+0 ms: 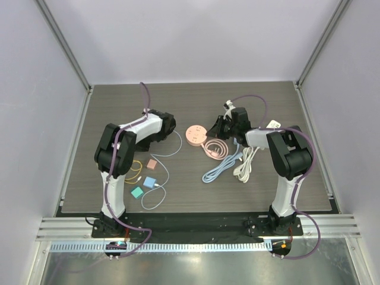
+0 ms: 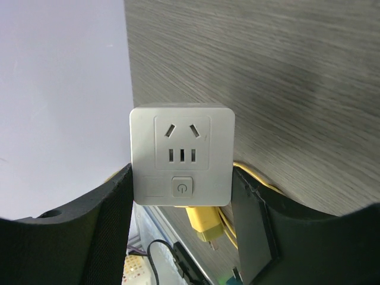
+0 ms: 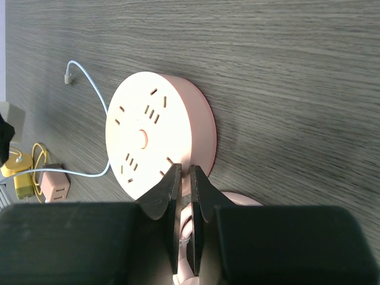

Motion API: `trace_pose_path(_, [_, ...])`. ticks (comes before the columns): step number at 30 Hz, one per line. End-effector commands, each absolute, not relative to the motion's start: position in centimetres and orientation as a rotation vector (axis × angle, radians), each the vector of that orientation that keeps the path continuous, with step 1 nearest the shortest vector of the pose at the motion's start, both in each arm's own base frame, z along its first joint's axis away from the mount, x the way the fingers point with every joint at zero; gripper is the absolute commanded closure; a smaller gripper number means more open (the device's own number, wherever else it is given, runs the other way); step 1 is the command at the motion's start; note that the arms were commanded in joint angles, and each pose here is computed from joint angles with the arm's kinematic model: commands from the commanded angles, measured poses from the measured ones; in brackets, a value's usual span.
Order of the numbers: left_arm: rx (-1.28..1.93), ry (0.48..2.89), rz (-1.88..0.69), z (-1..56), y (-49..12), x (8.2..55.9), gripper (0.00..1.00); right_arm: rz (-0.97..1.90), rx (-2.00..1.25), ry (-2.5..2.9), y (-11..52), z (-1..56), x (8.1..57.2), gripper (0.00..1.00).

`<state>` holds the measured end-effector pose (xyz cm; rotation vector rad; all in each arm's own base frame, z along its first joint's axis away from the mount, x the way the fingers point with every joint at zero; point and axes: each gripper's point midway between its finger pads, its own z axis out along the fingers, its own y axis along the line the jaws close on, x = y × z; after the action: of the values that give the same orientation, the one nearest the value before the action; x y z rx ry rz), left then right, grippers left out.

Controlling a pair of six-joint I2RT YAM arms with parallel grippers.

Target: Pull the plug off the socket

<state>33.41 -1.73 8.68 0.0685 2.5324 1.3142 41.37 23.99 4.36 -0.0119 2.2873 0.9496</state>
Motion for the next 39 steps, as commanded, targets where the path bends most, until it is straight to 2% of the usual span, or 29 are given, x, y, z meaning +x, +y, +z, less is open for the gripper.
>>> trace_pose_path(1, [0.063, 2.517, 1.297, 8.1, -2.1, 33.6, 0.96, 0.843, -0.004, 2.42, 22.3, 1.5, 38.9, 0.85])
trace_pose_path(3, [0.077, 2.535, 1.275, 7.9, -2.2, 33.5, 0.92, 0.841, -0.009, 2.423, 22.3, 1.4, 38.9, 0.85])
trace_pose_path(5, [0.071, 2.53, 1.265, 7.9, -2.2, 33.5, 0.82, 0.841, -0.006, 2.429, 22.3, 1.2, 38.9, 0.85])
trace_pose_path(6, [0.069, 2.528, 1.262, 8.0, -2.2, 33.5, 0.74, 0.842, -0.008, 2.43, 22.3, 1.1, 38.9, 0.84])
trace_pose_path(8, [0.072, 2.533, 1.263, 7.9, -2.1, 33.4, 0.65, 0.845, -0.005, 2.433, 22.3, 1.0, 39.0, 0.84])
trace_pose_path(9, [0.069, 2.531, 1.259, 8.0, -2.2, 33.4, 0.55, 0.845, -0.007, 2.434, 22.4, 1.0, 39.0, 0.84])
trace_pose_path(12, [0.062, 2.527, 1.248, 8.3, -2.1, 33.2, 0.34, 0.847, -0.008, 2.435, 22.4, 0.9, 38.9, 0.84])
trace_pose_path(15, [0.046, 2.531, 1.212, 8.4, -2.4, 33.3, 0.19, 0.848, -0.008, 2.437, 22.4, 0.9, 38.9, 0.84])
trace_pose_path(18, [0.033, 2.534, 1.182, 8.9, -2.7, 33.5, 0.09, 0.84, -0.008, 2.438, 22.3, 0.8, 39.0, 0.84])
trace_pose_path(21, [0.01, 2.523, 1.139, 9.9, -3.1, 33.7, 0.05, 0.816, -0.012, 2.439, 22.1, 0.7, 39.1, 0.84])
trace_pose_path(24, [-0.024, 2.51, 0.988, 11.7, -4.3, 34.3, 0.0, 0.803, -0.013, 2.449, 22.0, 0.3, 39.1, 0.84])
trace_pose_path(29, [-0.07, 2.525, 0.719, 14.5, -6.5, 34.3, 0.01, 0.768, -0.002, 2.466, 21.6, -0.3, 39.4, 0.83])
trace_pose_path(33, [-0.105, 2.439, 0.554, 18.3, -6.9, 33.9, 0.0, 0.718, 0.002, 2.479, 21.1, -1.0, 39.6, 0.82])
trace_pose_path(39, [-0.112, 2.342, 0.324, 20.3, -8.0, 33.4, 0.0, 0.625, 0.005, 2.478, 20.0, -1.0, 40.2, 0.77])
